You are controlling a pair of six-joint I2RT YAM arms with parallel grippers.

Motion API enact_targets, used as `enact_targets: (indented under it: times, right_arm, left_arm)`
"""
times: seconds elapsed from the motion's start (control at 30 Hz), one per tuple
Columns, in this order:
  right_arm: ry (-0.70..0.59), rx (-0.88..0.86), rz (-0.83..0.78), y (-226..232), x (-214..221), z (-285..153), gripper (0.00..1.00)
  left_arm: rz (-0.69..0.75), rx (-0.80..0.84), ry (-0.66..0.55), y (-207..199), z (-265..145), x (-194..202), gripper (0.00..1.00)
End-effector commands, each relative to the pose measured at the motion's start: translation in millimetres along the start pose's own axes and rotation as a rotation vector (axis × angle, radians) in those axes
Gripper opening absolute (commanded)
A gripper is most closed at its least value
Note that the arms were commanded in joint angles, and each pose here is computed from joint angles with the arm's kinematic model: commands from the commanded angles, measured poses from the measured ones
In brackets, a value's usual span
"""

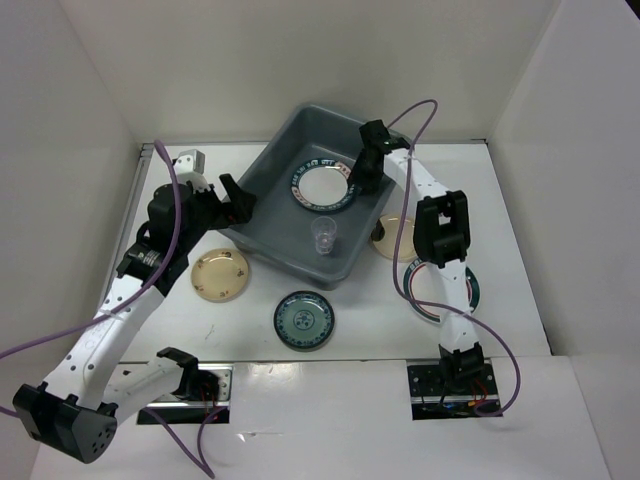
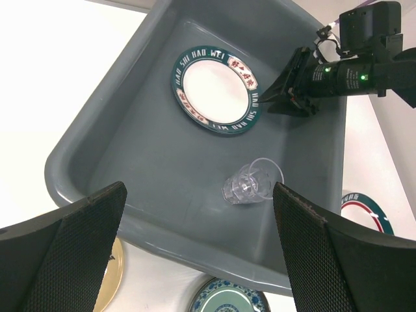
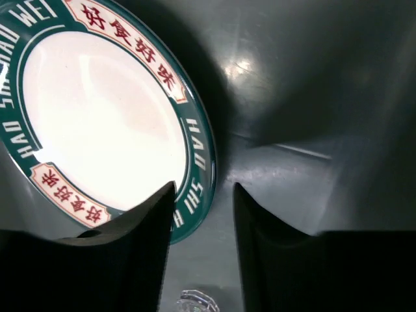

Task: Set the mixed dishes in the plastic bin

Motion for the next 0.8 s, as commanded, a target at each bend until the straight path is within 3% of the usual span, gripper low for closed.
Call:
enact_targets:
  times: [0.0,0.1,0.23,0.27,0.47,0.57,0.77]
  right_arm:
    - [-0.057,-0.028,-0.037,15,-11,-28,0.5]
    - [-0.111,-0.094,-0.064,27,-21,-66,0.62]
    - [-0.282,-0.133,-0.118,33,-37,-137,0.8]
    - [-0.369,-0.134,-0.108,28,-46,-174,0.81]
    - [-0.455,-0.019,0.091,-65,-62,-233,0.79]
    - [-0.439,0.113,0.211,-116,-45,-240,0.71]
    - [-0.243,0.397,0.338,-178,0,-215,0.66]
  left_arm:
    - [-0.006,0.008,-0.054,-1,1,-8,1.0]
    - [-0.006,0.012,-0.062,-2,1,-9,1.0]
    - [-0.006,0.009,-0.055,0,7,-4,1.0]
    - [-0.006,0.009,-0.055,0,7,-4,1.0]
    - [-0.026,0.021,-0.025,2,12,7,1.0]
    - [-0.026,0.026,-0.013,2,14,9,1.0]
    - [-0.025,0.031,-0.001,2,17,11,1.0]
Point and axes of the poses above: each gripper's point midway between its finger pads, its own z axis out along the fingers, its own y axis along the line the jaws close on, x = y × z, the point moved 10 cm from there along -z, back along the fingers, and after that the axes turned 3 degrees about z, right-handed, at the moved point
